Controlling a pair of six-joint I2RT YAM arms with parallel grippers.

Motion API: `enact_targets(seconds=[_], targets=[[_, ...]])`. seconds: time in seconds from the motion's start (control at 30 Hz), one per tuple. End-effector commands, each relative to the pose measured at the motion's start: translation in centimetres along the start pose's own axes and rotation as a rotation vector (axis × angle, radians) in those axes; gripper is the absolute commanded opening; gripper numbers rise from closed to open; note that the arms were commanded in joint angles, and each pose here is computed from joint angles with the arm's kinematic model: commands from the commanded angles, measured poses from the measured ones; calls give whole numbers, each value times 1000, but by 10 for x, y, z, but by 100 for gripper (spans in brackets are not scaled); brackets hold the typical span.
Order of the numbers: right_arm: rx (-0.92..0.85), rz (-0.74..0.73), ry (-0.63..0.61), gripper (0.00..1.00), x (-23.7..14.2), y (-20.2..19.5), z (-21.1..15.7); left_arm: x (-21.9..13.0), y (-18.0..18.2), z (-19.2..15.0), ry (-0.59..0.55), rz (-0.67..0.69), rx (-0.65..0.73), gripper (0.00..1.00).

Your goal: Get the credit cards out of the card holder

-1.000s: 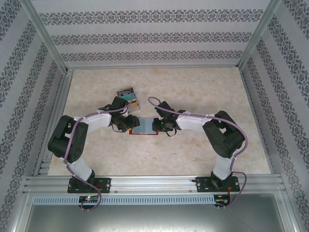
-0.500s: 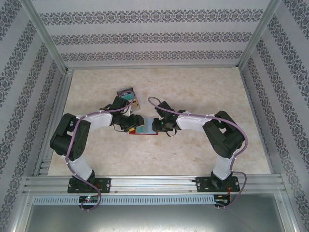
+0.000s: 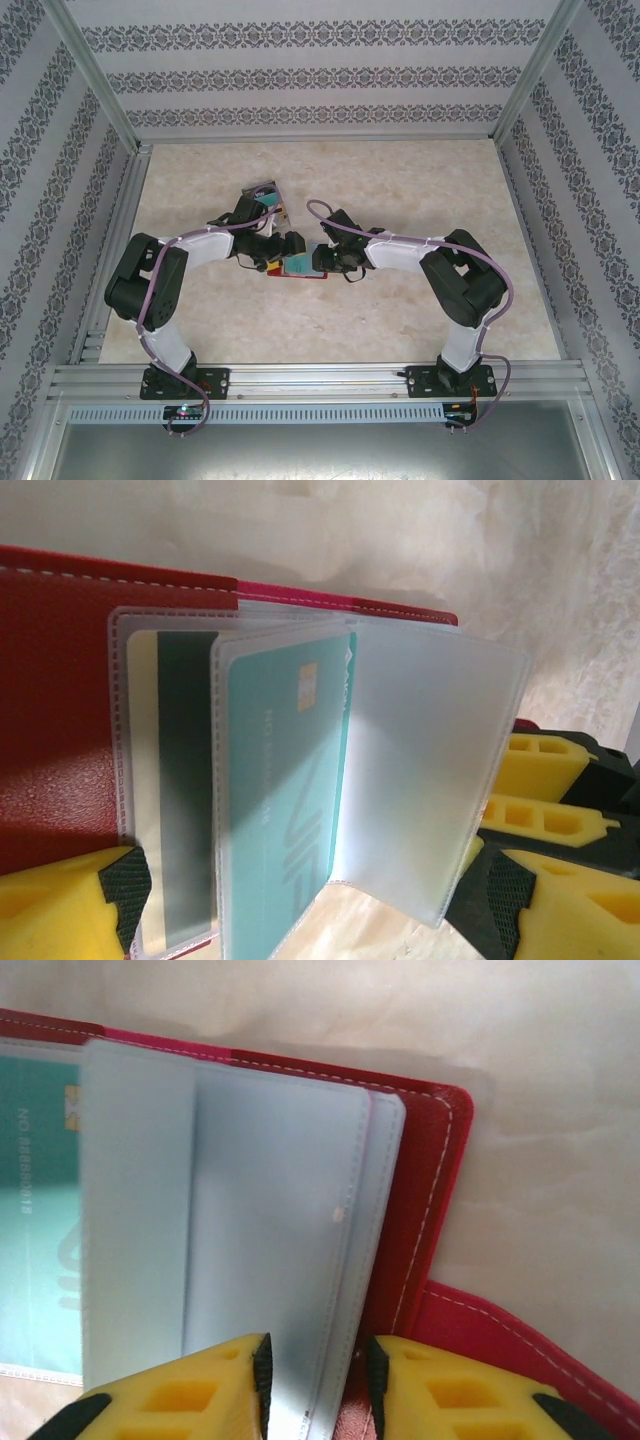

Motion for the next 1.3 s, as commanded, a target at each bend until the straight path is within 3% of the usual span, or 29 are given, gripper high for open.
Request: enact_targets(seconds=[0.0, 0.23, 0.37, 0.53, 0.6, 0.9, 1.27], targets=[[20, -28, -2, 40, -2, -12, -2, 6, 1, -4, 36, 27, 18, 88], [29, 14, -97, 44, -37, -3, 11, -9, 7, 1, 3, 78, 22, 83], [24, 100, -92, 40, -44, 20, 19, -16, 10, 4, -8, 99, 26, 73], [21, 168, -40, 30, -33, 40, 22, -15, 11, 6, -12, 91, 25, 32], [34, 187, -15, 28, -24, 42, 22, -14, 13, 6, -9, 96, 19, 25], [109, 248, 73, 24, 9, 42, 22, -3, 28, -5, 38, 136, -8, 21], [153, 299, 113, 24, 21, 43, 24, 4, 38, -13, 72, 148, -35, 21]])
Point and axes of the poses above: each hand's point on the last joint's axis, 136 mm out from that joint toward the fingers, its own x axis out along the fingers, its own y axis along the line the jaws close on, z = x × y, the point moved 5 cm from there along -x, back along the fingers, and after that the axes turned 11 degrees about x, right-handed, at the moved point
